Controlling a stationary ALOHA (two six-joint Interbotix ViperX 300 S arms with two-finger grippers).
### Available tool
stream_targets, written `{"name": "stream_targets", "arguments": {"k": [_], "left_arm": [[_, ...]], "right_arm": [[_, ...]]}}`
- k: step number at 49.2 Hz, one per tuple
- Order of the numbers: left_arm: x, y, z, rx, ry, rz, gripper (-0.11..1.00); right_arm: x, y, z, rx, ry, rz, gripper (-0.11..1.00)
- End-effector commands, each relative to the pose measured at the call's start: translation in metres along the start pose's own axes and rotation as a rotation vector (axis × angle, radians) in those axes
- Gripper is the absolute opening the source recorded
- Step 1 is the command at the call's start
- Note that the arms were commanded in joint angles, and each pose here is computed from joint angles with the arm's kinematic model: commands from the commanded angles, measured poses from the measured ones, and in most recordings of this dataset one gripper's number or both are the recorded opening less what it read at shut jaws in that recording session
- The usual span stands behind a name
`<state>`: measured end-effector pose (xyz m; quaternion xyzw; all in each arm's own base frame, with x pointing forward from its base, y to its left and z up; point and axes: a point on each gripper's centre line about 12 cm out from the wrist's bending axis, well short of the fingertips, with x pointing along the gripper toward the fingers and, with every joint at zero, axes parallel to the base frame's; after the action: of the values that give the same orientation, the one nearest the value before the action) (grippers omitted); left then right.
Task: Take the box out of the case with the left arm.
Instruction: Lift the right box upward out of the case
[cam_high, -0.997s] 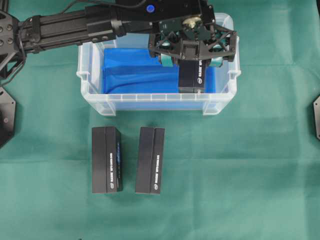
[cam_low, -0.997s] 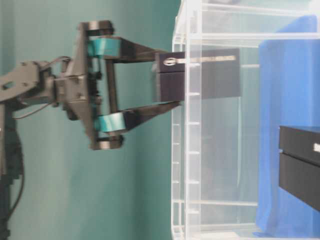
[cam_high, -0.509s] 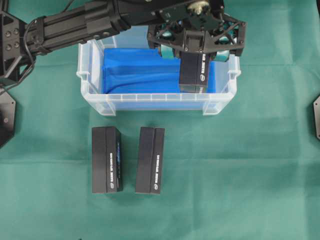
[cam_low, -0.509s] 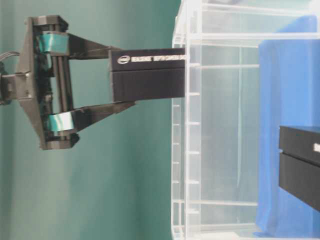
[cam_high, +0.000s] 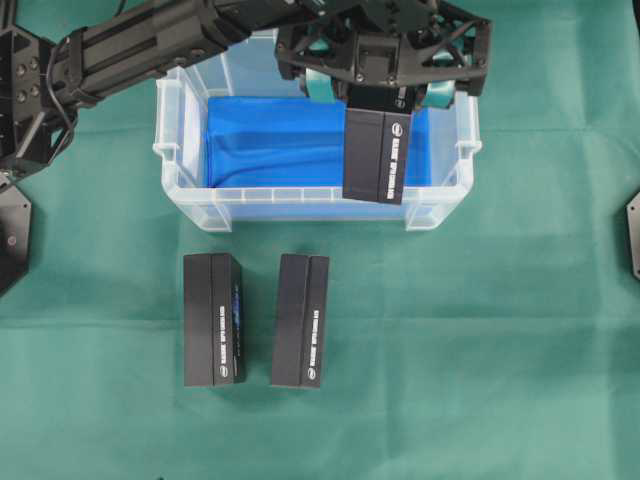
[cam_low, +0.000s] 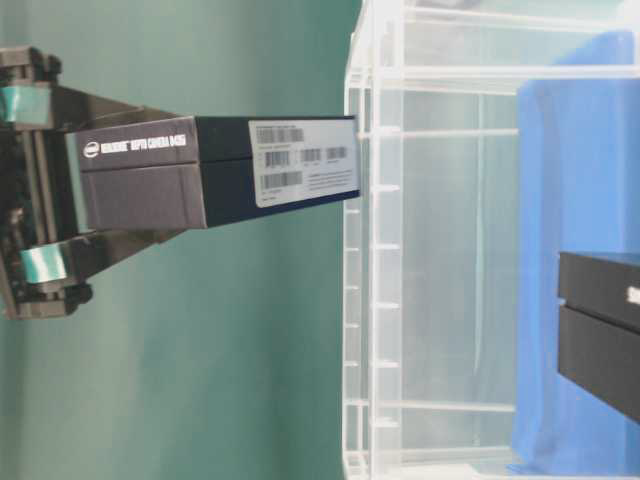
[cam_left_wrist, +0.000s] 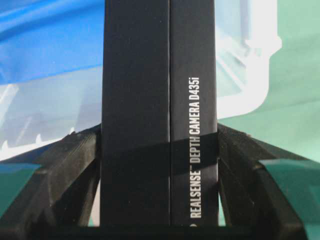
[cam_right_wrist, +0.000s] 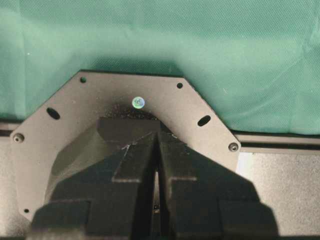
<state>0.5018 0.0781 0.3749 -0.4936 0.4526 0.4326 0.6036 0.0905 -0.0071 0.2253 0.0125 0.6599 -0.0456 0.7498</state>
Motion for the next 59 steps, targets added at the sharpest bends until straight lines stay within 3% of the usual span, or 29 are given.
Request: {"name": "stream_targets", "arguments": {"k": [1, 59], "left_arm": [[-0.0257, 0.0034, -0.0001, -0.003, -0.022, -0.061, 0.61], [-0.0284, 0.0032, -0.0043, 0.003, -0.022, -0.062, 0.61]], "right_arm": [[-0.0073, 0.0001, 0.0040, 0.003, -0.020, 0.003, 0.01], [-0.0073, 0.0001, 0.0040, 0.003, -0.020, 0.003, 0.01]]}}
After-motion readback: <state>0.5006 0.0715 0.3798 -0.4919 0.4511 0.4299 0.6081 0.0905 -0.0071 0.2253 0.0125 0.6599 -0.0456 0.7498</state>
